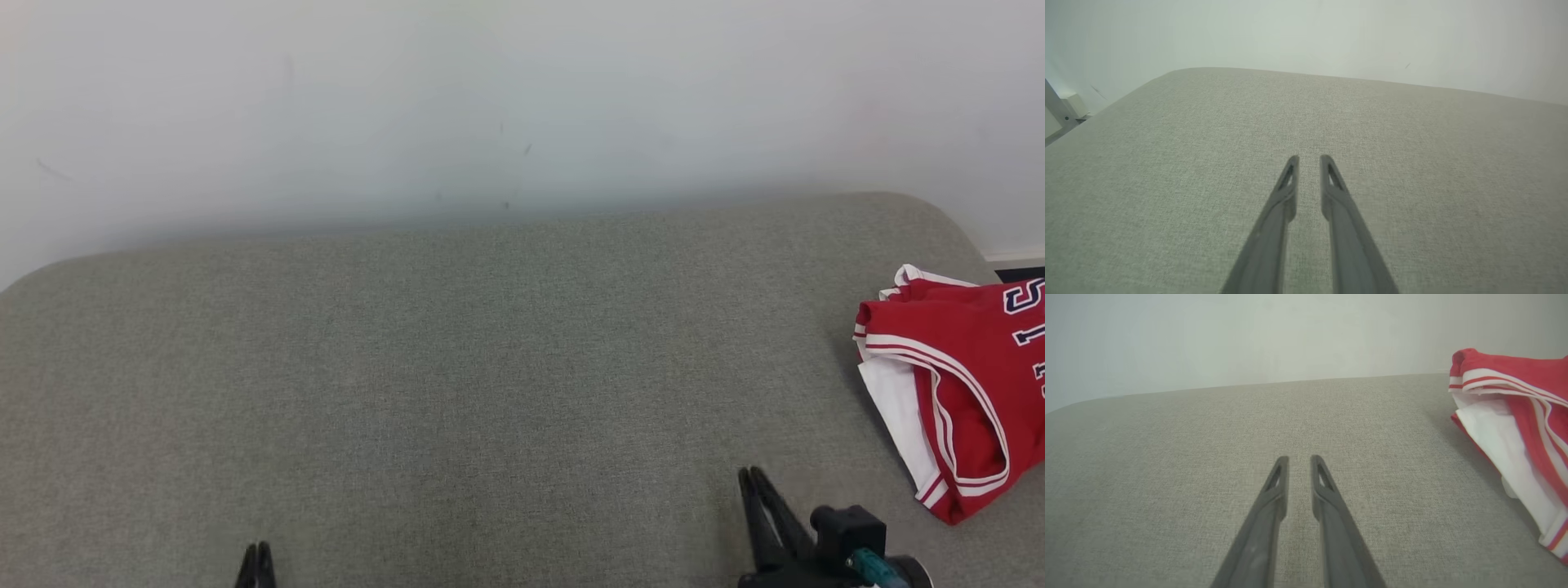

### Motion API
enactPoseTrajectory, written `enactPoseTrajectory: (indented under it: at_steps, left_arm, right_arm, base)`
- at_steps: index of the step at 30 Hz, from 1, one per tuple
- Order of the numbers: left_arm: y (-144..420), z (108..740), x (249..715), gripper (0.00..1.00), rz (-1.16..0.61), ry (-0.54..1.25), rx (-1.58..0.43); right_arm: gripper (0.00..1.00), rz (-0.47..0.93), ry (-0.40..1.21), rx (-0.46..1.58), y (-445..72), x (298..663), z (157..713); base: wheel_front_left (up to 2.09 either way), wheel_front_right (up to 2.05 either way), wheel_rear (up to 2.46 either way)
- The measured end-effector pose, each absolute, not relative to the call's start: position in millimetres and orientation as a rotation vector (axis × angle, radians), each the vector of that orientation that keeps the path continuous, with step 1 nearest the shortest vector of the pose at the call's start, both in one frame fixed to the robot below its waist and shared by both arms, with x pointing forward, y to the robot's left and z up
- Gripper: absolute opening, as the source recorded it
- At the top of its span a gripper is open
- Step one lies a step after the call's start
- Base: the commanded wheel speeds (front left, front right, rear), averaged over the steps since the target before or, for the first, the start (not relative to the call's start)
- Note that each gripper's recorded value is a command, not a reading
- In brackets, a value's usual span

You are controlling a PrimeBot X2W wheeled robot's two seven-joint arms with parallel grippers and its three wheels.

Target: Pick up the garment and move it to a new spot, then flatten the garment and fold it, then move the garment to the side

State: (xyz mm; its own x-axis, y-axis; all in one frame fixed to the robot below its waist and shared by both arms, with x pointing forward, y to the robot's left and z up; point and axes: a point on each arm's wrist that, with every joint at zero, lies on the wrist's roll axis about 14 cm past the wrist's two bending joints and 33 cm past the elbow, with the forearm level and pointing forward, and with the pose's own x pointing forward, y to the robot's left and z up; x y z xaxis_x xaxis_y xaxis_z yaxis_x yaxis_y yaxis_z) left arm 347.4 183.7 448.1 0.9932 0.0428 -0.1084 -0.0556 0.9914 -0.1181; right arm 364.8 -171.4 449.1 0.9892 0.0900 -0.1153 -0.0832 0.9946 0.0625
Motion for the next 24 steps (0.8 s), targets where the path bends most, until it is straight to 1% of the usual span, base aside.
enactPoseTrajectory:
  at_steps: [2, 5, 21, 24]
  left_arm:
    - [185, 443, 346, 0.00, 0.057, 0.129, -0.138]
    - [189, 440, 346, 0.00, 0.079, 0.146, -0.196]
    - [193, 442, 350, 0.00, 0.125, 0.160, -0.489]
    - [194, 445, 353, 0.00, 0.127, 0.154, -0.518]
  right_arm:
    - [0.00, 0.074, 0.151, 0.076, -174, 361, 441]
    - [0.00, 0.047, 0.158, 0.135, -179, 362, 441]
    - [0.00, -0.031, 0.127, 0.433, -189, 369, 455]
    - [0.00, -0.038, 0.126, 0.468, -190, 370, 456]
  base:
    - [0.00, 0.00, 0.00]
    - [0.00, 0.00, 0.00]
    - [0.00, 0.00, 0.00]
    - [0.00, 0.00, 0.00]
